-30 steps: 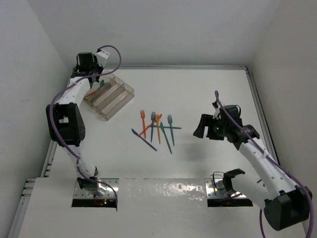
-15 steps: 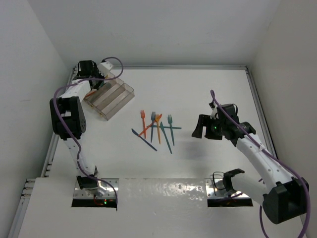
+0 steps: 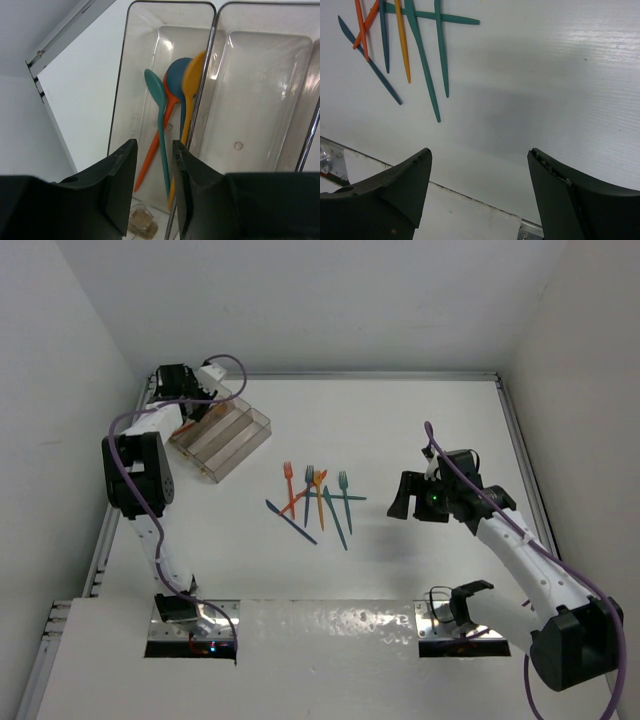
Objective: Sort the eating utensils into containers
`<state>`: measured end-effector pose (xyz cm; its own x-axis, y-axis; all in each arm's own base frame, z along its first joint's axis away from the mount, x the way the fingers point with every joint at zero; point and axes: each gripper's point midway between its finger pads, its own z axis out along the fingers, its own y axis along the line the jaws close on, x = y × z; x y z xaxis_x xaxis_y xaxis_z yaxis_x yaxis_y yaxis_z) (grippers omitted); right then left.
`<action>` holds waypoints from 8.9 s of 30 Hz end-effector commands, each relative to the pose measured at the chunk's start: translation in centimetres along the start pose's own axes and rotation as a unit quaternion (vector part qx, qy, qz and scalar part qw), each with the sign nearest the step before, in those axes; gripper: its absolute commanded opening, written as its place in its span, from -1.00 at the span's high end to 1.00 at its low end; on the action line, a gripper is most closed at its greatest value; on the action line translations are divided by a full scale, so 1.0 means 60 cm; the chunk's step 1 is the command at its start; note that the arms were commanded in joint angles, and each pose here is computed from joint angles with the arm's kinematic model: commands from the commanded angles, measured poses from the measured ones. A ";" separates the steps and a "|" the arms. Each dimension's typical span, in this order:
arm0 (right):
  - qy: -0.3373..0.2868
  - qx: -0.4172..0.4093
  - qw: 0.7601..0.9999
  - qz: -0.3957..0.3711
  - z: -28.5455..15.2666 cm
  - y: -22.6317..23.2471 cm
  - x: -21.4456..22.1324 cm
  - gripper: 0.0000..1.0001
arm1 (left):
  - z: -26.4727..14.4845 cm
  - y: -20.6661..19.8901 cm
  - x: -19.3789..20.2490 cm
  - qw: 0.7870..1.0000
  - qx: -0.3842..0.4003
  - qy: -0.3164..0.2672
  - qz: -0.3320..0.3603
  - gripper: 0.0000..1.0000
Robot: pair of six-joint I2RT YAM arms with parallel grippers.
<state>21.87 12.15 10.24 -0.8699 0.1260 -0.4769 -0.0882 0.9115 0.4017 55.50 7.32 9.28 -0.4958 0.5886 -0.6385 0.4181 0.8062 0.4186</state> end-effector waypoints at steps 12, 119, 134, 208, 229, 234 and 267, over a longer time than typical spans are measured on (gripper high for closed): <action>-0.027 -0.029 0.999 -0.010 -0.009 0.024 -0.023 -0.54 | -0.245 -0.022 -0.258 0.936 -0.113 -0.134 -0.306 0.30; -0.032 -0.041 0.999 -0.012 -0.022 0.019 0.010 -0.56 | -0.200 -0.378 -0.240 0.936 0.071 -0.019 -0.345 0.36; -0.034 -0.052 0.998 -0.022 -0.039 0.020 0.032 -0.56 | -0.202 -0.628 -0.109 0.933 0.110 0.109 -0.325 0.55; -0.030 -0.045 0.998 -0.022 -0.017 0.023 0.001 -0.56 | -0.100 -0.073 -0.127 0.995 -0.049 -0.060 0.059 1.00; -0.021 -0.041 0.999 -0.016 -0.016 0.024 -0.003 -0.56 | -0.100 -0.044 -0.138 0.991 -0.056 -0.082 -0.088 0.30; -0.030 -0.034 0.999 -0.013 -0.022 0.018 0.004 -0.56 | -0.162 -0.102 -0.180 0.969 -0.066 -0.071 -0.227 0.33; -0.041 -0.051 0.998 -0.018 -0.061 0.019 0.045 -0.58 | -0.168 -0.642 -0.107 0.929 0.081 0.115 -0.342 0.40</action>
<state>17.83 12.12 12.23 -0.8257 0.1319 -0.5484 -0.1661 0.8723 0.4599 34.27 -26.16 3.90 -0.8407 -0.0273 -0.5409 0.0587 0.9883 -0.1411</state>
